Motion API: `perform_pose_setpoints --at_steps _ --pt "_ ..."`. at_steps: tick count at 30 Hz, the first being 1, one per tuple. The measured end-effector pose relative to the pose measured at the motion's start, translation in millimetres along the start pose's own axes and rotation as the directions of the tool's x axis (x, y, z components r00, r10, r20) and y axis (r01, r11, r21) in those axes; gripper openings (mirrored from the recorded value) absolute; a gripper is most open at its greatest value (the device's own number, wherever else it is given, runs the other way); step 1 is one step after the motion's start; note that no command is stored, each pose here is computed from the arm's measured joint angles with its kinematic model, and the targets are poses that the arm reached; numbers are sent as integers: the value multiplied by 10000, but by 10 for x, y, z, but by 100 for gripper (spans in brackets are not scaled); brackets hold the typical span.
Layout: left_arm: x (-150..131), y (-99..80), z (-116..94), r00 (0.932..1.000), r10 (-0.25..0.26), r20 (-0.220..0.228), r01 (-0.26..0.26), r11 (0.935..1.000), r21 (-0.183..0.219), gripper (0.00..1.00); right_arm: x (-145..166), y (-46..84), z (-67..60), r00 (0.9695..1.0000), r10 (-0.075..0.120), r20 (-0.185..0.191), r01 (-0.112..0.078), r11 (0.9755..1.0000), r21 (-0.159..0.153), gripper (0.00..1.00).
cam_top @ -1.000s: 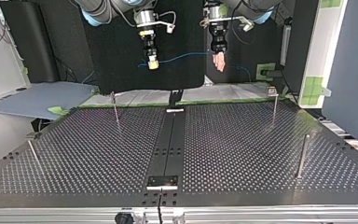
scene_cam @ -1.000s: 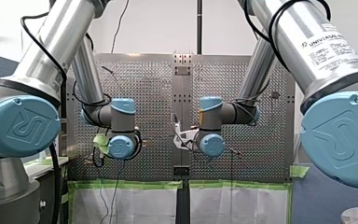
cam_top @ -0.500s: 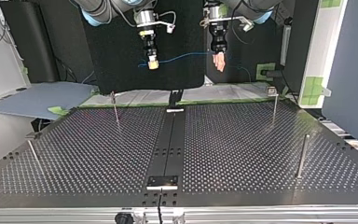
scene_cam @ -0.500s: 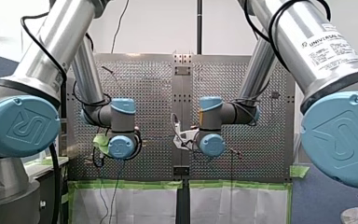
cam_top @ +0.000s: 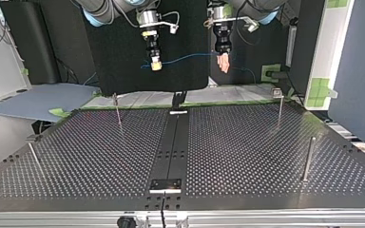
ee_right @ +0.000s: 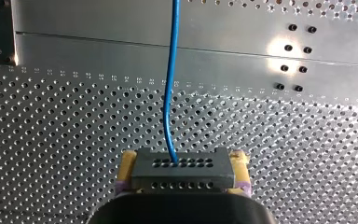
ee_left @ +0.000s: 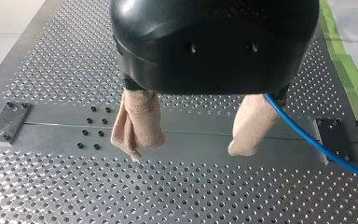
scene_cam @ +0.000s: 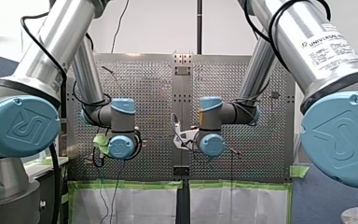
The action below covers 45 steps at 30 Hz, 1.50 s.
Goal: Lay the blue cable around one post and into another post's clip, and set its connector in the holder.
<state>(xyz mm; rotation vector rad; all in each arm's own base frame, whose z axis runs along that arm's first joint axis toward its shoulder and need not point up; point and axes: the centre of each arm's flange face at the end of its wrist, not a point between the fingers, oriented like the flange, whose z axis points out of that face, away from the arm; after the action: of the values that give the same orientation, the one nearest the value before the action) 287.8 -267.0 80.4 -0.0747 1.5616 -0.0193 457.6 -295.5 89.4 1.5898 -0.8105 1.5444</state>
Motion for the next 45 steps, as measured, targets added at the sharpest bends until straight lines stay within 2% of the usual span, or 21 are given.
perform_pose_setpoints --at_steps 34,40,45 --pt "0 0 0 10000 0 1 0 10000 0 100 0 0 0 10000 0 2 0 10000 -1 0" --pt "12 -10 54 10000 6 96 -6 10000 -40 100 -2 2 -2 10000 -7 27 7 10000 -11 0" --pt "151 14 51 9997 192 -134 -193 9998 -79 100 -3 2 -3 10000 -8 31 8 10000 -12 0"
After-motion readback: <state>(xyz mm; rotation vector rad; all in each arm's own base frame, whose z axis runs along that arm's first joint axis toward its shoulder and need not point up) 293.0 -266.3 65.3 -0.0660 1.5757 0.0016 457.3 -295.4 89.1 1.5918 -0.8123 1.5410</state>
